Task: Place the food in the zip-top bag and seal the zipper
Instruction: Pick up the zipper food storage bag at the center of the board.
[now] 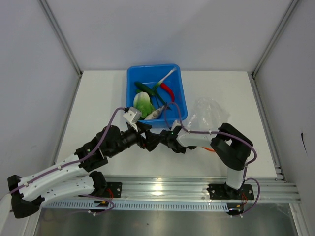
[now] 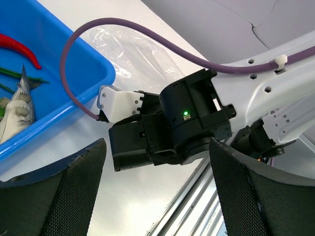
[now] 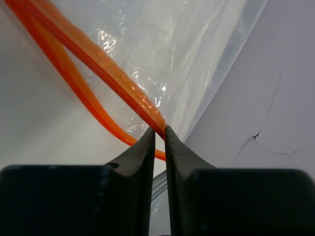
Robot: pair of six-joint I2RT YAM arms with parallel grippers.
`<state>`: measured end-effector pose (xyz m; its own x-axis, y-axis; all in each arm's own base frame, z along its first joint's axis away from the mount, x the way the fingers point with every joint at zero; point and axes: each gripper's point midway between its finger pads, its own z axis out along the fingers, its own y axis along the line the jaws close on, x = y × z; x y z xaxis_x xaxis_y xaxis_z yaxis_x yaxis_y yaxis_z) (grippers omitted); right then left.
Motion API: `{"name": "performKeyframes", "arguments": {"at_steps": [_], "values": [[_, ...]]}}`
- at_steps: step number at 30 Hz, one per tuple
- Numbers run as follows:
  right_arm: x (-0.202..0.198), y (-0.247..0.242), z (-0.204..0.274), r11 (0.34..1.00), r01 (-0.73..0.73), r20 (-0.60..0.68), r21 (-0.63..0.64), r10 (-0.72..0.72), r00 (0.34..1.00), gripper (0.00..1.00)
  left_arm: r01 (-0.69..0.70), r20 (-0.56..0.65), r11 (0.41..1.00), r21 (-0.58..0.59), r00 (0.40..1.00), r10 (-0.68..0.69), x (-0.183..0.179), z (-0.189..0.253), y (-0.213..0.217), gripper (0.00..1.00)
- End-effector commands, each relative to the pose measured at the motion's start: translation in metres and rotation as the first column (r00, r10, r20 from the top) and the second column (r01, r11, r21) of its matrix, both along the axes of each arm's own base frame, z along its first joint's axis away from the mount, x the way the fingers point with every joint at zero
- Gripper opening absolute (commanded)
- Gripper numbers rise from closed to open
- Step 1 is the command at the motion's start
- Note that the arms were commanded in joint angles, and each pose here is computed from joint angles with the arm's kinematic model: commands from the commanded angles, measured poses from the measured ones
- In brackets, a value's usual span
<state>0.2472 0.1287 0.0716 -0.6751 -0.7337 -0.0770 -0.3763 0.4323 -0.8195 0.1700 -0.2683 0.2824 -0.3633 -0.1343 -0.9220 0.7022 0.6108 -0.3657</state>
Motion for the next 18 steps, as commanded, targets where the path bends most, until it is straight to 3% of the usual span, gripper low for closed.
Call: {"name": "performKeyframes", "arguments": {"at_steps": [1, 4, 12, 18], "values": [[0.004, 0.002, 0.002, 1.0, 0.006, 0.063, -0.022, -0.004, 0.998, 0.15, -0.009, 0.011, 1.0, -0.026, 1.0, 0.01, 0.002, 0.009, 0.001, 0.87], [0.002, 0.007, 0.006, 1.0, -0.007, 0.079, -0.016, 0.008, 0.997, 0.01, -0.012, 0.01, 1.0, -0.025, 1.0, 0.013, 0.002, 0.009, 0.002, 0.87], [-0.003, 0.02, 0.043, 0.997, -0.07, 0.206, 0.015, 0.066, 0.976, 0.0, -0.023, 0.017, 0.999, -0.028, 1.0, 0.023, 0.003, 0.012, 0.003, 0.88], [-0.023, 0.048, 0.096, 0.961, -0.187, 0.297, 0.204, 0.121, 0.947, 0.0, -0.038, 0.005, 0.999, -0.026, 0.999, 0.038, 0.007, 0.011, 0.002, 0.88]]}}
